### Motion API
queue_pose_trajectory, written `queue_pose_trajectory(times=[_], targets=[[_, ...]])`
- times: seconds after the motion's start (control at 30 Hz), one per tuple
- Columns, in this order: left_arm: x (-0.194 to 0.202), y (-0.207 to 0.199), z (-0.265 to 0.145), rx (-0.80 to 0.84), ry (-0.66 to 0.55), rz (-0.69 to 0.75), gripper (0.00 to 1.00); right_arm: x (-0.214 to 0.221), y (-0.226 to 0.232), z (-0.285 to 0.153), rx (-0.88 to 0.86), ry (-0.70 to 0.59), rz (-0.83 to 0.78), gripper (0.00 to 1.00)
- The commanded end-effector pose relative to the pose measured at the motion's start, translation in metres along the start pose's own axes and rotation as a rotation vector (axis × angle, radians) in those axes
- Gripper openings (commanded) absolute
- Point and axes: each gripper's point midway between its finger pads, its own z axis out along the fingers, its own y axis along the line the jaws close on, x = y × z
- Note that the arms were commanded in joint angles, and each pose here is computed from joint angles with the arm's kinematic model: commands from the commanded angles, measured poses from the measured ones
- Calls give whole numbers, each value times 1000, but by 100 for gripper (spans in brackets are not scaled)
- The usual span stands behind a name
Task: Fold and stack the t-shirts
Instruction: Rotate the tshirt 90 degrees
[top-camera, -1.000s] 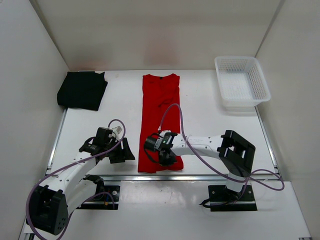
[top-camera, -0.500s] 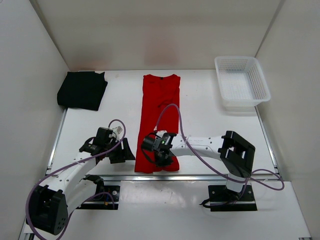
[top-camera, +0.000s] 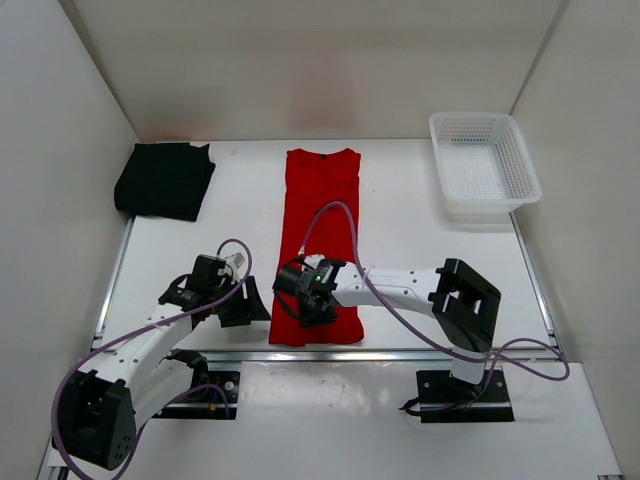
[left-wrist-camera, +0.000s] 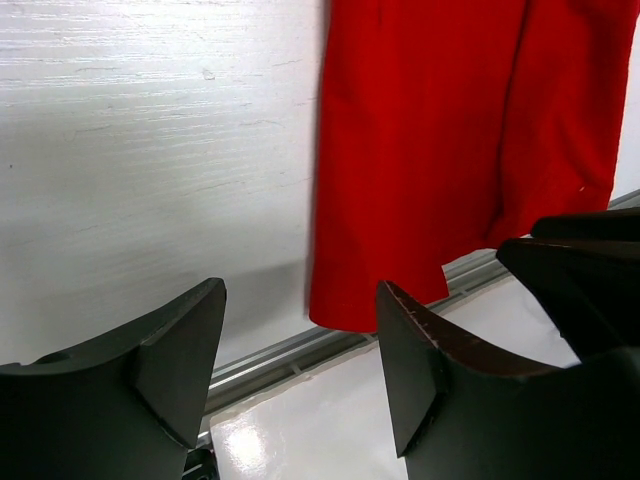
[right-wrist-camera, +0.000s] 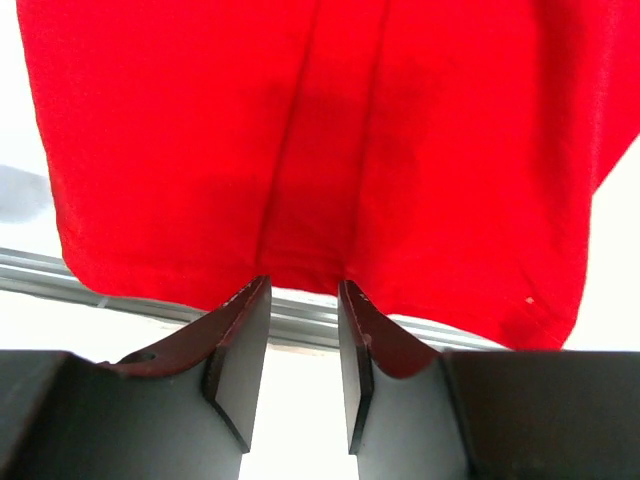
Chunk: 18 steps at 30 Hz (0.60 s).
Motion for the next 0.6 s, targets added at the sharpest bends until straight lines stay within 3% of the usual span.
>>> queue_pose_trajectory(times=[0.0,0.27,0.43,0.53,0.57], targets=[[-3,-4,0,16,-11,16,71,-2,1,5,32,3,-32,30],[-3,-4,0,20,-10,20,72,11,-18,5,162,59,-46,25],[-2,-4,1,23,-5,14,72,13,-16,8,150,75,-45,24],[-2,-4,0,21,-6,23,72,13,-17,10,154,74,-46,19],[-1,-3,1,21,-3,21,73,14,-18,10,160,78,-47,13]])
